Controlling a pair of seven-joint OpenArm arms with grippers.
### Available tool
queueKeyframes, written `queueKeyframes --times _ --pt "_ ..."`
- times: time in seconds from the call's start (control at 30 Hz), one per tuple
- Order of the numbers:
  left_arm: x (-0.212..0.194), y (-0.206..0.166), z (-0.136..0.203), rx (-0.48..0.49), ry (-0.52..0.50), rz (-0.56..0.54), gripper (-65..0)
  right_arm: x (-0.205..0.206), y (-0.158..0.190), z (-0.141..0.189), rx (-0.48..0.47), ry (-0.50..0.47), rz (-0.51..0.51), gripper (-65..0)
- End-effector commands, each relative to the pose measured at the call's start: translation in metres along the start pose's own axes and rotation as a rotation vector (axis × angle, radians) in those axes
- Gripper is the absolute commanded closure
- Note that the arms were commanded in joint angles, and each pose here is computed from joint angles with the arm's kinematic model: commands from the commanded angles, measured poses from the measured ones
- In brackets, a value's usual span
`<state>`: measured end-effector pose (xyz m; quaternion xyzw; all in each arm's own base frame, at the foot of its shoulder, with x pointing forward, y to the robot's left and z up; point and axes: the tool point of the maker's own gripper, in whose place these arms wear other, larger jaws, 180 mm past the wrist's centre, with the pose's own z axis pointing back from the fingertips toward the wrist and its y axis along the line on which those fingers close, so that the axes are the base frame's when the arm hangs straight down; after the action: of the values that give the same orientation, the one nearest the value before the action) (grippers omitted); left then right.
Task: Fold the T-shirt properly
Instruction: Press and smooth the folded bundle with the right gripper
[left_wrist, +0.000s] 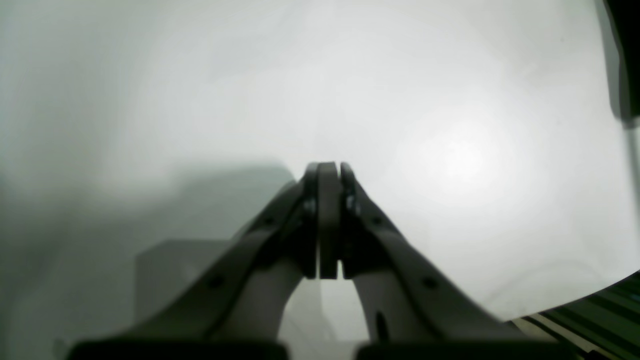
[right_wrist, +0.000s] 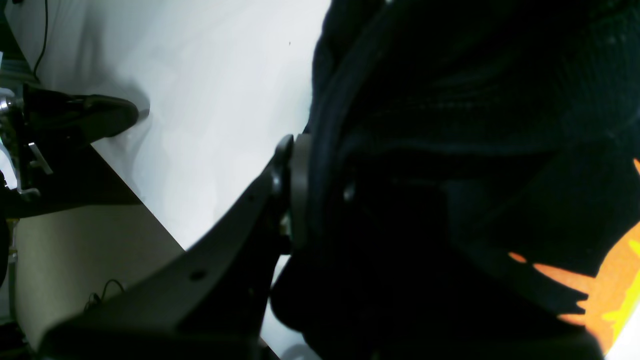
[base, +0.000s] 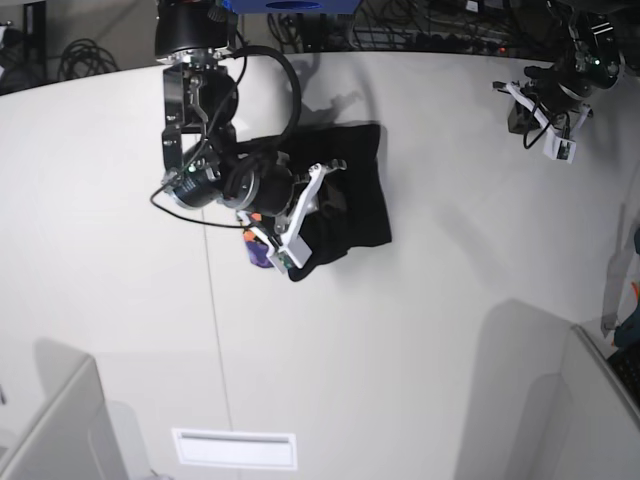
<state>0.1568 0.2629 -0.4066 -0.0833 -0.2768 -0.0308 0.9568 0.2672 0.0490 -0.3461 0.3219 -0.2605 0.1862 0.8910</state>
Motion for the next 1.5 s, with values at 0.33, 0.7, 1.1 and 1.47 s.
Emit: queueKeyframes --times 0.33,0.7,1.1,1.47 --pt "0.012 0.001 0.004 -0.003 -0.038 -0.018 0.0 0.006 0.003 -0.006 0.026 -0.018 -0.033 -9.9" --pt "0.013 0.003 0.005 0.001 -0.040 -0.019 0.0 -0.002 -0.004 -0.021 0.035 0.035 -0.073 -25.8" --pt "0.025 0.004 0.003 0.003 -0.066 -0.026 0.0 0.021 0.050 -0.050 0.128 0.083 -0.021 -27.9" --pt "0.027 -0.002 0.002 -0.010 -0.070 -0.032 0.0 0.062 0.069 -0.023 0.179 -0.028 0.016 -27.0"
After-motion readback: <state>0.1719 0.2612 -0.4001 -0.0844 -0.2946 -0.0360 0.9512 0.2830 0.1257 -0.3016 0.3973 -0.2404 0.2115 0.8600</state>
